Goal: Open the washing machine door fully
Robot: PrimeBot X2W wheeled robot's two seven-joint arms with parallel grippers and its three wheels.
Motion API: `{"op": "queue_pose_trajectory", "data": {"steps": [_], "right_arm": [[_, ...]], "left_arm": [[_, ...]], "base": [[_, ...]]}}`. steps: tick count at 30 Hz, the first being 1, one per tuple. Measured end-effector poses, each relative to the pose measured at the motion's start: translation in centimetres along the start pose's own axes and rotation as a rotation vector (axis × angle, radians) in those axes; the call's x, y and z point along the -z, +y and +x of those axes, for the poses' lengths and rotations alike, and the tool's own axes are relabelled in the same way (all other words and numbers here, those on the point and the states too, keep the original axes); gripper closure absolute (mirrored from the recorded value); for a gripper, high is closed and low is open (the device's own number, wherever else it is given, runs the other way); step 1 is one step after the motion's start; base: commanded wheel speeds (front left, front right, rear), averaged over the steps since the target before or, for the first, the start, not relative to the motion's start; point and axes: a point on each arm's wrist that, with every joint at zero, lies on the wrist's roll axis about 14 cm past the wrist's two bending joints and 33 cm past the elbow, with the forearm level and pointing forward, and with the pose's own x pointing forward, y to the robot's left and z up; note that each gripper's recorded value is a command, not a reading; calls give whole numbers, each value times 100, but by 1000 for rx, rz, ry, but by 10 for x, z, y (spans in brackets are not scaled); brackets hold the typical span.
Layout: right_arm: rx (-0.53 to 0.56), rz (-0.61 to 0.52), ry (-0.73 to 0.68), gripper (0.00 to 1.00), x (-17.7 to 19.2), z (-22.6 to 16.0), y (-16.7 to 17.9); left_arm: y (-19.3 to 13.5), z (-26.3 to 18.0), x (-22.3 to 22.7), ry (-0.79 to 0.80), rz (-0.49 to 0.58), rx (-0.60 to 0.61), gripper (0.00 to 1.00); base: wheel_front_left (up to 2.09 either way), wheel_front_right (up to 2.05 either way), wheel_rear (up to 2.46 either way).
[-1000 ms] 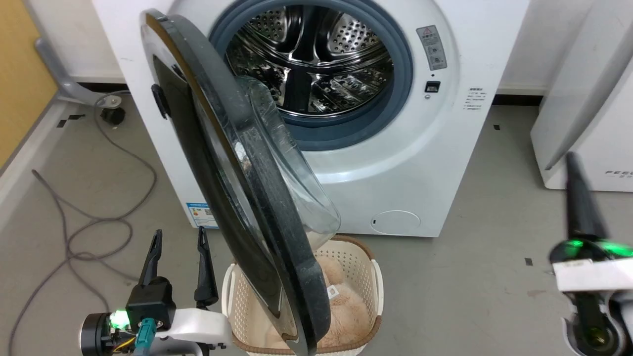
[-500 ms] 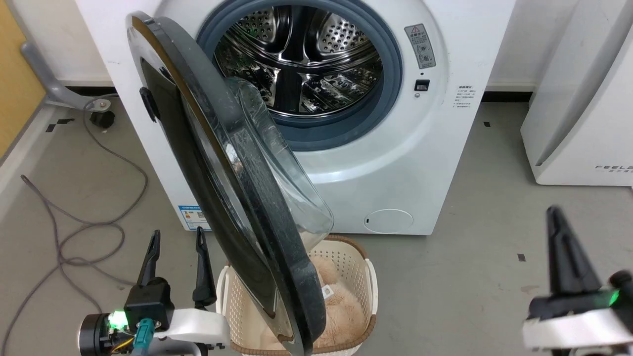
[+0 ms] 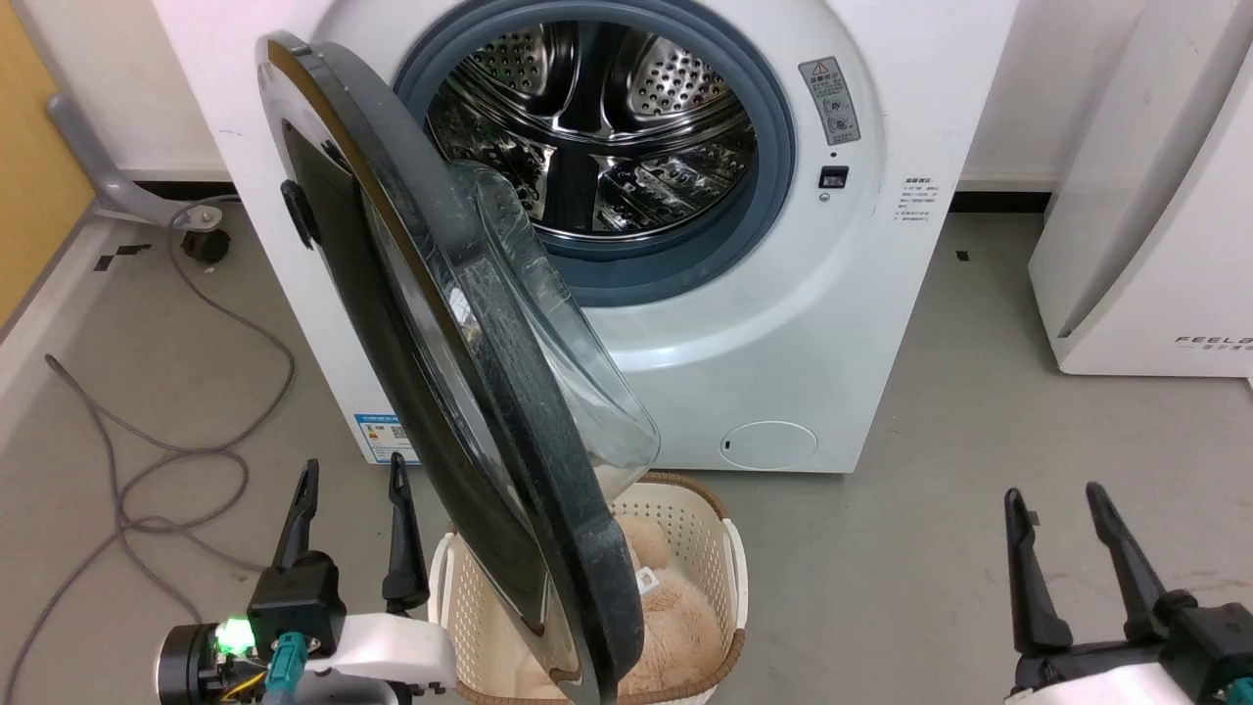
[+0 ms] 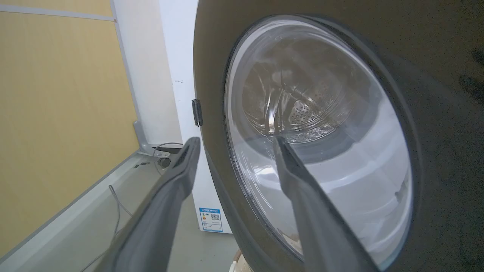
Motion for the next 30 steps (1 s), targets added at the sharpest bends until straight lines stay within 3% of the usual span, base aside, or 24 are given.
{"op": "queue_pose_trajectory", "data": {"steps": [2, 3, 5, 17, 23, 30], "right_arm": [[-1, -4, 7, 0, 2, -1, 1], [-2, -5, 9, 0, 3, -1, 1], [-3, -5, 10, 0, 3, -1, 1], [-19, 2, 7, 0, 2, -1, 7], [-27, 6, 6, 0, 2, -1, 10], [-29, 7, 9, 0, 3, -2, 11]], "left_arm": [[1, 0, 0, 0, 1, -3, 0], [2, 0, 0, -1, 1, -5, 17], [4, 1, -5, -16, 5, -17, 100], [6, 9, -90, -283, -1, -19, 100], [-27, 0, -156, -490, -48, 105, 100], [-70, -17, -188, -589, -104, 269, 100]], "base": [[0, 0, 0], [0, 0, 0], [0, 0, 0], [0, 0, 0], [0, 0, 0], [0, 0, 0]]}}
